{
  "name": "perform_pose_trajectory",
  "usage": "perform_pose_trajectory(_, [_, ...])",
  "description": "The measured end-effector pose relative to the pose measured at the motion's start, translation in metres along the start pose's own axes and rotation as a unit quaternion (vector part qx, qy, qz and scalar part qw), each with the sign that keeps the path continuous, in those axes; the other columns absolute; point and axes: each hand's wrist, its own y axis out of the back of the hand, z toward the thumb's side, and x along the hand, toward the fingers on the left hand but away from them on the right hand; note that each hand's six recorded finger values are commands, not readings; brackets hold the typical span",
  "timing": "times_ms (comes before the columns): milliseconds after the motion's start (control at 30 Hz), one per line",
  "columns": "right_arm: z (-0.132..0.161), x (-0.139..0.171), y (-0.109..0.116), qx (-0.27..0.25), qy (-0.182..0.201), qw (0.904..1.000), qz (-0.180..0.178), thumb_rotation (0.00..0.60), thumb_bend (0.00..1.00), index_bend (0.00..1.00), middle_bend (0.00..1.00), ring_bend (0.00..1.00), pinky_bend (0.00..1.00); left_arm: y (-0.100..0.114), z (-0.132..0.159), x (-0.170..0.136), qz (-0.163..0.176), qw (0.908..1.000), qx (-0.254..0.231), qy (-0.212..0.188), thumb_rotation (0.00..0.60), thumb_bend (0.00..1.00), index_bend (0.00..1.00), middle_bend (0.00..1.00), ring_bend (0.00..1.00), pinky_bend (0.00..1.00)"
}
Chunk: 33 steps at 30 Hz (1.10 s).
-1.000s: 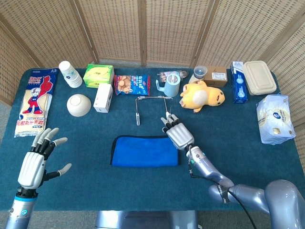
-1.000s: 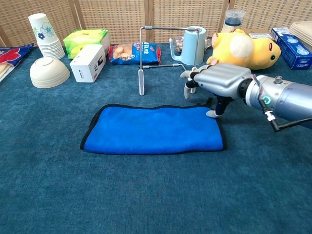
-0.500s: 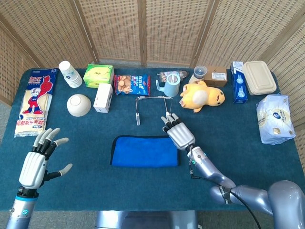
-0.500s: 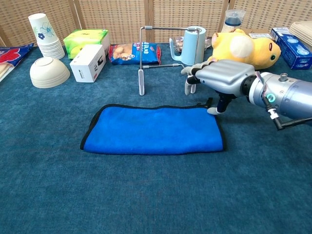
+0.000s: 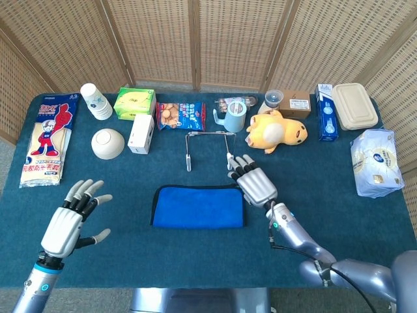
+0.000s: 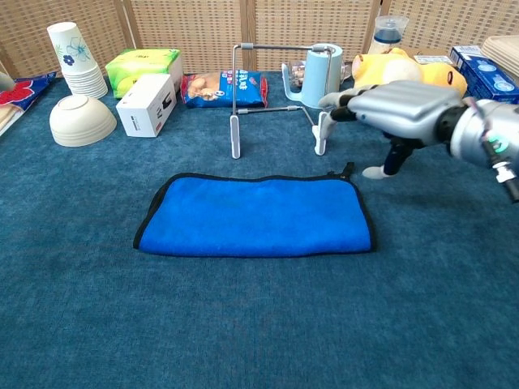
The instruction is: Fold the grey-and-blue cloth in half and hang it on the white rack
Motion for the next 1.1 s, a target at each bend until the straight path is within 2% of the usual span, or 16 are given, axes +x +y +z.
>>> perform_pose_trajectory(333, [-0.046, 0.051, 0.027, -0.014, -0.067, 0.9972, -0.029, 0.6, 0.28, 0.24, 0.04, 0.0, 0.0, -0.017, 0.005, 0.016, -0.044, 0.9952, 0.066, -0.058, 0.6, 0.26, 0.26, 0.13, 0.0, 0.0])
perform_pose_trajectory(600, [-0.074, 0.088, 0.036, -0.022, -0.112, 0.9927, -0.039, 0.6, 0.28, 0.24, 0.04, 0.0, 0.0, -0.025, -0.003, 0.035, -0.06, 0.9846, 0.133, -0.097, 0.6, 0.26, 0.21, 0.14, 0.0, 0.0])
perform_pose_trajectory(833, [-0.093, 0.129, 0.04, -0.036, -0.155, 0.9857, -0.056, 0.6, 0.28, 0.24, 0.04, 0.0, 0.0, -0.035, -0.012, 0.058, -0.085, 0.9647, 0.2, -0.149, 0.6, 0.24, 0.18, 0.14, 0.0, 0.0])
perform_pose_trajectory(1100, [-0.102, 0.147, 0.04, -0.045, -0.173, 0.9817, -0.064, 0.6, 0.28, 0.23, 0.04, 0.0, 0.0, -0.051, -0.014, 0.081, -0.099, 0.9416, 0.246, -0.207, 0.6, 0.23, 0.15, 0.12, 0.0, 0.0])
